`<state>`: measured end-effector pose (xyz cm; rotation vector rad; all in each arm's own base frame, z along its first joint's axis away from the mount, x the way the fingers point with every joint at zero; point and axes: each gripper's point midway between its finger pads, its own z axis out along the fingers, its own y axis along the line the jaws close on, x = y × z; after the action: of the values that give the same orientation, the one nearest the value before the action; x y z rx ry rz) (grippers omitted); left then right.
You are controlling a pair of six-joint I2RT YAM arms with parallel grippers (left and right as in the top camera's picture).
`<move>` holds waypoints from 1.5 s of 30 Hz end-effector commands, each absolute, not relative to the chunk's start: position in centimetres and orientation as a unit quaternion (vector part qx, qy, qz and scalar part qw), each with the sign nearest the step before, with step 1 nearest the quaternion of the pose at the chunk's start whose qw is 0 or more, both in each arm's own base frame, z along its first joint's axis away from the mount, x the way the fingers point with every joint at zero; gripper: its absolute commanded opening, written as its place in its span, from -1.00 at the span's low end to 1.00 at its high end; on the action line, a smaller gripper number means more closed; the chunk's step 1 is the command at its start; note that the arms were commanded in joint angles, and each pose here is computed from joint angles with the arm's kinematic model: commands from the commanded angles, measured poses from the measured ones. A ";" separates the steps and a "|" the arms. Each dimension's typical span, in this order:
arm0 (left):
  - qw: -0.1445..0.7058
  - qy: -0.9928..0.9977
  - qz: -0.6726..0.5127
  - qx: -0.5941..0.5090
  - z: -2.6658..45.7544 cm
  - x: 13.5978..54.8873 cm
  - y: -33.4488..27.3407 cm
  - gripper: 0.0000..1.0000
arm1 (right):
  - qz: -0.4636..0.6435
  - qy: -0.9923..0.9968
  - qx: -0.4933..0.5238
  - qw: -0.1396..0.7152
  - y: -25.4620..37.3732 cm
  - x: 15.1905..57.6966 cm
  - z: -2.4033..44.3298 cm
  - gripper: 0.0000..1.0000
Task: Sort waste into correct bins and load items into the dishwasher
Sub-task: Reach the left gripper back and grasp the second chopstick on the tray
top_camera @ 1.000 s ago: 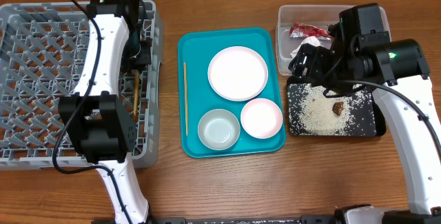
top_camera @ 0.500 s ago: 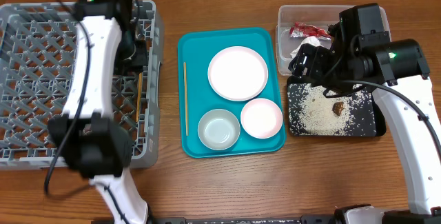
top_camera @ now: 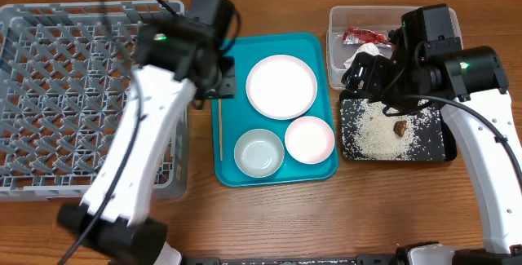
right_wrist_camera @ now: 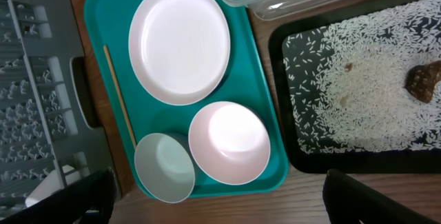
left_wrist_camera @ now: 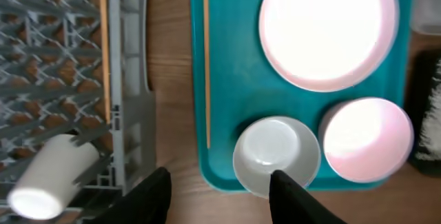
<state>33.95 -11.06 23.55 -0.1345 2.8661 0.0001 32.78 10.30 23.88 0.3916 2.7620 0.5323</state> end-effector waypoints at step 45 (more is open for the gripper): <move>-0.024 0.996 0.067 -0.061 -1.1 36.6 -11.2 -0.24 | 0.188 0.961 0.132 0.154 10.4 32.8 24.4 0.95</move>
<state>37.41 -11.18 0.56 -0.2123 3.1257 0.2394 32.67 10.27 23.82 0.3931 2.7675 0.5299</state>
